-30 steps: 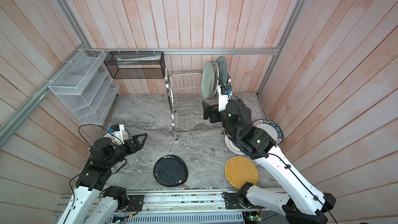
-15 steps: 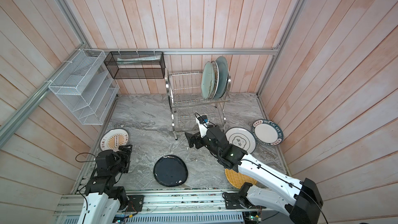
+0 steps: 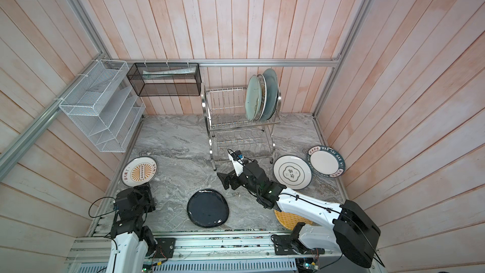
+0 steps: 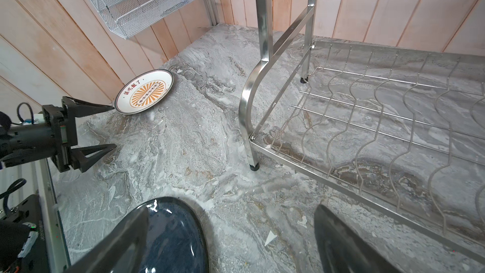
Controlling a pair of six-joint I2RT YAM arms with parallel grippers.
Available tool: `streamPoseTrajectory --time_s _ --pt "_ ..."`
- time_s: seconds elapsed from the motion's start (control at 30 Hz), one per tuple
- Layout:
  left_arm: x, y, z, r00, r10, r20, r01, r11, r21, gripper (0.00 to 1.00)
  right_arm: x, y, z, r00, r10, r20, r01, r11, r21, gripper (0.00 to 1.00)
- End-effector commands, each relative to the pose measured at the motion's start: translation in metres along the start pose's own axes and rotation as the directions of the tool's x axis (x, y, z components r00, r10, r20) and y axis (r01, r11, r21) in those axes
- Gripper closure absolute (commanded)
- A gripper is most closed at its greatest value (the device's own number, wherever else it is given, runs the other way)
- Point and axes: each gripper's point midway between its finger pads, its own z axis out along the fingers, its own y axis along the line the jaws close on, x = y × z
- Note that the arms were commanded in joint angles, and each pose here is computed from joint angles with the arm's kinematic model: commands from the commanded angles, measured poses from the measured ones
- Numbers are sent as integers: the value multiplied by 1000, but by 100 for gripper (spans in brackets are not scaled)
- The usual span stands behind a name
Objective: Load the plates into the dish rack
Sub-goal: 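Open the right gripper and withdraw it from the rack toward the table, then grasp the white sunburst-print plate's edge with the left gripper and lift it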
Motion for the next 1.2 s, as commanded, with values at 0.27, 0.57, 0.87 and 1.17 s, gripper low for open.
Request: streamPoseTrajectory --time_s 0.27,0.57,0.87,1.17 --pt "-27 -4 24 997 -80 23 78 995 68 24 0 2 7 999 -36 8 36 999 -5 2" --pt "-35 -1 42 997 -76 16 76 997 2 31 -2 -2 3 999 -36 24 36 999 15 2" --pt "-38 14 64 993 -114 -7 113 992 -55 47 0 -3 6 999 -48 11 48 999 22 2" --pt "-47 7 75 995 -97 -12 96 995 -31 87 -2 1 3 999 -45 25 45 999 4 2"
